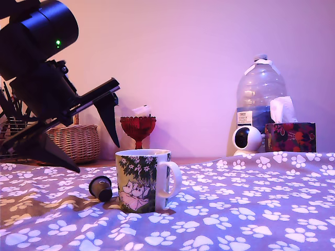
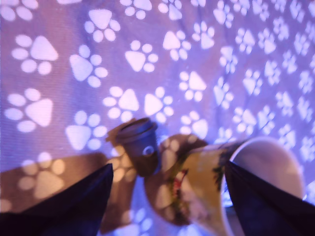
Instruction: Pick the coffee capsule and then drop it inside the coffee cup in front of you
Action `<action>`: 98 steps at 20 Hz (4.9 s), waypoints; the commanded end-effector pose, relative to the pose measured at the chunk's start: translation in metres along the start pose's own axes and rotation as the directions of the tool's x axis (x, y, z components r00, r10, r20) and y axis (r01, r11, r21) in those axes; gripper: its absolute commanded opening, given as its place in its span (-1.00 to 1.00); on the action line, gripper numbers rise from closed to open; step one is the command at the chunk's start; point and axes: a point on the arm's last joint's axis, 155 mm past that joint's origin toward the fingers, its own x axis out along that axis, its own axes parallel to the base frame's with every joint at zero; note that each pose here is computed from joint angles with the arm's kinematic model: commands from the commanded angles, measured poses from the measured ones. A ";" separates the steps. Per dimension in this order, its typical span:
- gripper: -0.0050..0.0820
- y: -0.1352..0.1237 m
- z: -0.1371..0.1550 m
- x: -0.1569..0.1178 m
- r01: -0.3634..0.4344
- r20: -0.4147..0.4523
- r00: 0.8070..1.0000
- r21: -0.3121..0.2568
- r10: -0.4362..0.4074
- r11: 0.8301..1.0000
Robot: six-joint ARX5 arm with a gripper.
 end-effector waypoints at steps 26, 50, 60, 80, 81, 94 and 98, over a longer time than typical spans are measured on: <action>0.49 0.019 0.008 0.037 -0.206 -0.051 0.978 -0.115 0.201 0.972; 0.46 0.022 0.010 0.043 -0.411 -0.140 0.906 -0.052 0.401 0.910; 0.38 0.025 -0.002 0.055 -0.417 -0.171 0.899 -0.044 0.404 0.908; -0.18 0.043 -0.012 0.058 -0.461 -0.236 0.867 -0.052 0.438 0.886; -0.20 0.041 -0.011 0.059 -0.456 -0.232 0.871 -0.052 0.433 0.888; -0.27 0.029 -0.006 0.058 -0.396 -0.241 0.885 0.060 0.399 0.916; -0.27 0.015 0.004 0.049 -0.364 -0.239 0.886 0.177 0.398 0.915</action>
